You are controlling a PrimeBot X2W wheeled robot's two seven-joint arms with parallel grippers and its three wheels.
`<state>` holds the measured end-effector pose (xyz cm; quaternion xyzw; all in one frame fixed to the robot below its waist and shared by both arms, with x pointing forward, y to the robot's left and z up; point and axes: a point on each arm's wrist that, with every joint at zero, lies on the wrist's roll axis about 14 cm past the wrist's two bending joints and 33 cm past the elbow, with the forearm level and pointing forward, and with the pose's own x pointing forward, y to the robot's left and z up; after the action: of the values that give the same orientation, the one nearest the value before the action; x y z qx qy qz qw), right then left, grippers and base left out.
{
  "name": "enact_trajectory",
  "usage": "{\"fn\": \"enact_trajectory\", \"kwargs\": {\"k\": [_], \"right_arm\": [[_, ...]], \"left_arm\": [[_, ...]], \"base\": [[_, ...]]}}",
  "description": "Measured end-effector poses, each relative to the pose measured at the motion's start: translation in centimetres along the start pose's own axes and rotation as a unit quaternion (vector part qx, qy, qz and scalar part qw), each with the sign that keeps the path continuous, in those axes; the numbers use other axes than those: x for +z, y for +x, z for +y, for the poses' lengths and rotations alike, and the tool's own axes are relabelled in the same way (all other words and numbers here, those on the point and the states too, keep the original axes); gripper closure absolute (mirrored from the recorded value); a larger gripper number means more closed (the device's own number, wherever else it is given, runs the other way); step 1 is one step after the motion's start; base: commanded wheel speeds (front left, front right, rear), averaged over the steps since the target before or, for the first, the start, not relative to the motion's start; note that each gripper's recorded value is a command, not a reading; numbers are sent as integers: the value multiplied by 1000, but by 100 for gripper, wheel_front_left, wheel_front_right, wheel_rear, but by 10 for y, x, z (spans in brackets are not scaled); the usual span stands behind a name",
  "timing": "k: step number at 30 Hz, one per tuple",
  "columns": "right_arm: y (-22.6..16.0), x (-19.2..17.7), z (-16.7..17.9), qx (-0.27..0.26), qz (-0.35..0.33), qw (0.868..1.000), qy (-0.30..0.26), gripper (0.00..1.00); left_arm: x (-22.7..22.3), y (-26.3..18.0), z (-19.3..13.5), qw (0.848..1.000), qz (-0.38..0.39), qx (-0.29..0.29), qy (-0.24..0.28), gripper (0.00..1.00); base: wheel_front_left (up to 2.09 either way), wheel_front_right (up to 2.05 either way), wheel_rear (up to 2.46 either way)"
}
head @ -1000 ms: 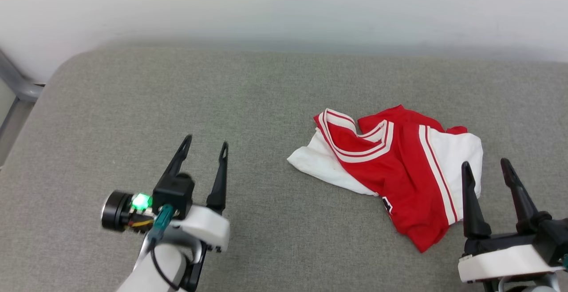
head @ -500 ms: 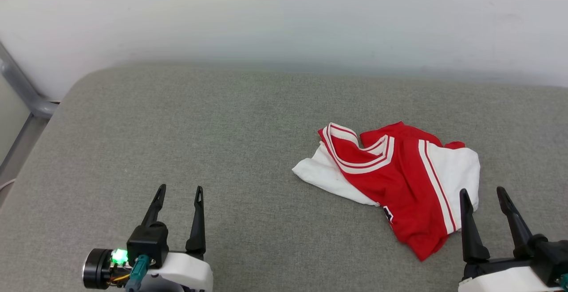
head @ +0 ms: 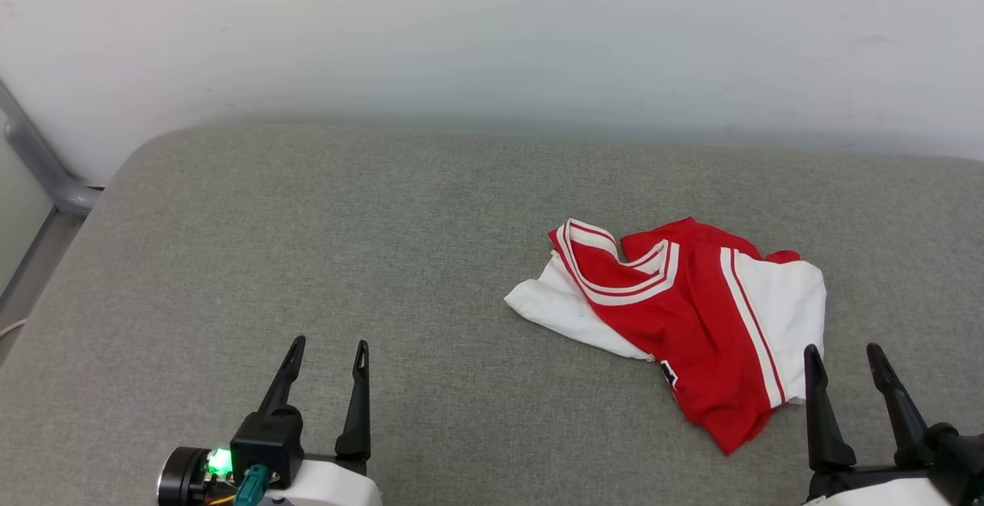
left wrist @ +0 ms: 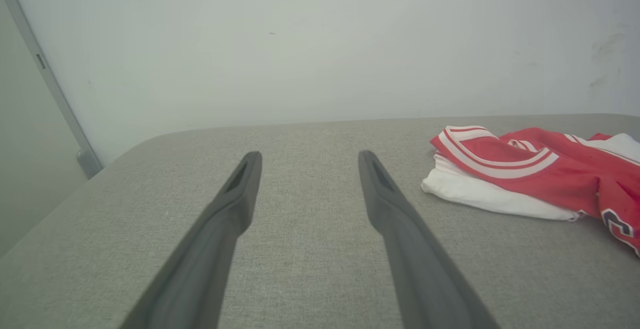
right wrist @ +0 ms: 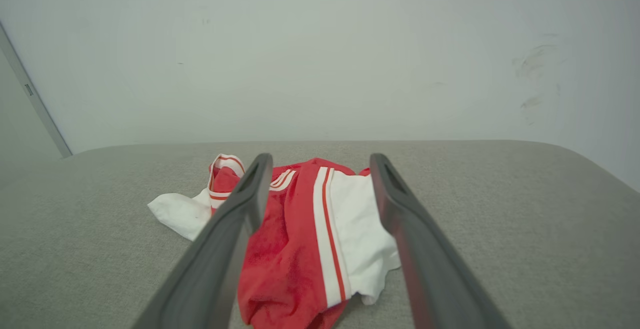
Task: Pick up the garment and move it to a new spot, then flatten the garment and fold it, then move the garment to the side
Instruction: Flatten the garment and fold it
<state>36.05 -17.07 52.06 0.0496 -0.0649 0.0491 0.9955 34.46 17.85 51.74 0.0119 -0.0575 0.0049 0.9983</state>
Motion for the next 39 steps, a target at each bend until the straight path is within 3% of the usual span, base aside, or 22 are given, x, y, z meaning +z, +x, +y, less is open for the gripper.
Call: {"fn": "enact_trajectory", "kwargs": {"k": [32, 39], "right_arm": [[5, 8, -7, -12, -15, 1000, 6, 0], [11, 5, -2, -3, -11, 1000, 6, 0]], "left_arm": [[3, 2, 2, 1000, -6, -5, 6, 0], [45, 37, -8, 996, -73, -43, 17, 0]], "base": [[0, 0, 0], [0, 0, 0]]}}
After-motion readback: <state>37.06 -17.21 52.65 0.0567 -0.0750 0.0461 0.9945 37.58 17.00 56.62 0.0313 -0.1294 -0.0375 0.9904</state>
